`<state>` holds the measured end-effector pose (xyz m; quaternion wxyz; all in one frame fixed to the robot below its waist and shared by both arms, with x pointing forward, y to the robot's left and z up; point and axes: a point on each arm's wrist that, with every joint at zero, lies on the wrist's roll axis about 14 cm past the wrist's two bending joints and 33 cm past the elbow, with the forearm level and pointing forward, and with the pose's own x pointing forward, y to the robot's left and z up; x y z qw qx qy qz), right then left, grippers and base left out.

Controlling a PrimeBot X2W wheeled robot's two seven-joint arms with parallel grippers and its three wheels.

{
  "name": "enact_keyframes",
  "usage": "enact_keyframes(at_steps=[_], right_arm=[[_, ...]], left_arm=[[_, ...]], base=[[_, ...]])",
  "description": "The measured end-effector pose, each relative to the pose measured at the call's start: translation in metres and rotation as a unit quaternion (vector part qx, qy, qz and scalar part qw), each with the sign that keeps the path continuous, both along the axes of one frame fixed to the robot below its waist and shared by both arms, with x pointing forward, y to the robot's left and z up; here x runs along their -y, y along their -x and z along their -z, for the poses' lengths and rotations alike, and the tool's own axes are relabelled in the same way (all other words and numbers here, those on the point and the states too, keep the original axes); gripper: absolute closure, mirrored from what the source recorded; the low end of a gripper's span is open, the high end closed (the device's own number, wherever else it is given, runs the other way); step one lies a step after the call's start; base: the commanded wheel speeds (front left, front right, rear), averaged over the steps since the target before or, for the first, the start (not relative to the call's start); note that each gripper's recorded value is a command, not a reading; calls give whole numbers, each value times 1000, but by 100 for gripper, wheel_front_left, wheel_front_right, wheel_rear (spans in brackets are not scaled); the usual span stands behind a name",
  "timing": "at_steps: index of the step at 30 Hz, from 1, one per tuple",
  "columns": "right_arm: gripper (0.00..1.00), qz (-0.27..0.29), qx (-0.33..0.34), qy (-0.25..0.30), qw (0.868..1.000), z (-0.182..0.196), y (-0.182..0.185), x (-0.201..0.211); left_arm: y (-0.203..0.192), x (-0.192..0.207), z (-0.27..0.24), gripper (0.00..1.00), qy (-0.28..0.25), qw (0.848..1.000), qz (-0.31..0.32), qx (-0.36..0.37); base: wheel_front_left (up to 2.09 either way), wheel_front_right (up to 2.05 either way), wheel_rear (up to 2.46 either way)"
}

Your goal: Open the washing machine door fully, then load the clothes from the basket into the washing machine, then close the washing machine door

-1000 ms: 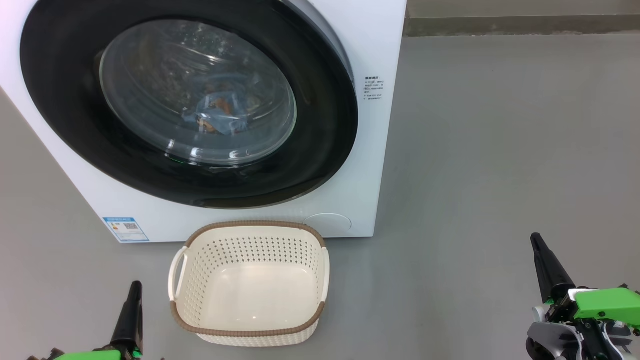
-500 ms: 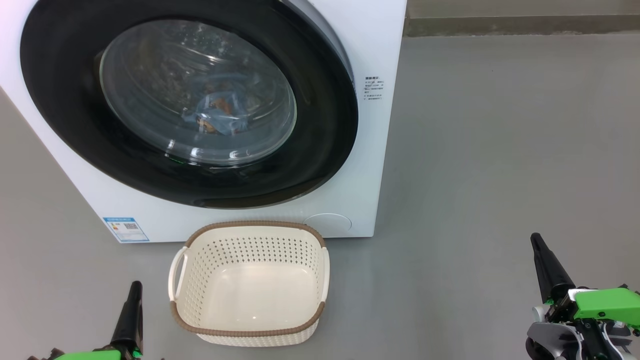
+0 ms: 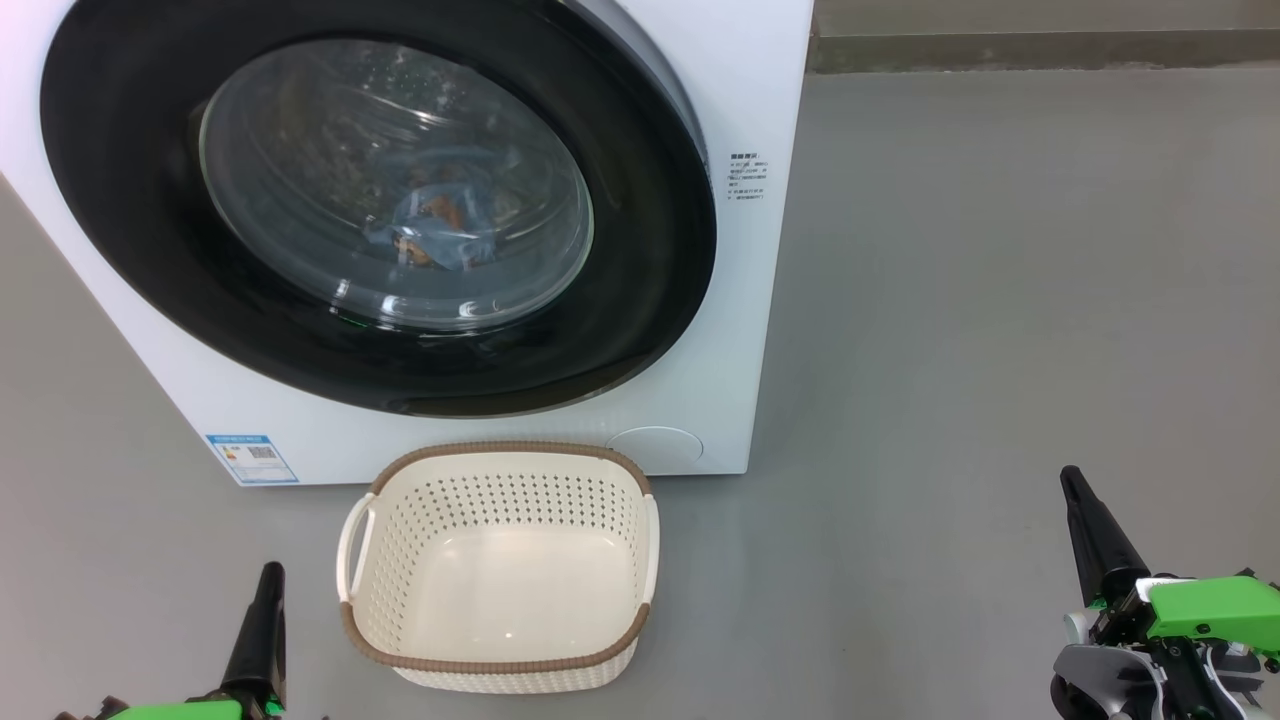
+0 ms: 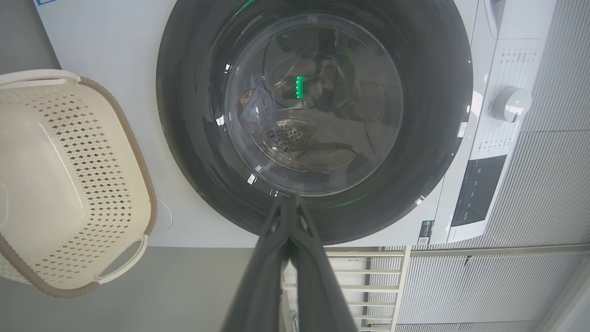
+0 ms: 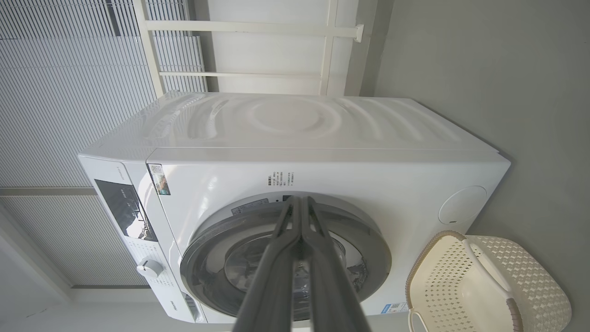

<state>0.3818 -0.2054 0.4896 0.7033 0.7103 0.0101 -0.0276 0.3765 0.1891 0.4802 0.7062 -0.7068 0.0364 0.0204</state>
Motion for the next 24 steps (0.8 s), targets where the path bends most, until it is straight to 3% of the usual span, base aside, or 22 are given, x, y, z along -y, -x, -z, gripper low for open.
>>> enact_keyframes(at_steps=[24], right_arm=[[100,1,0,-1,1000,0,0,0]], left_arm=[[0,0,0,100,0,1000,0,0]], base=[[0,0,0]])
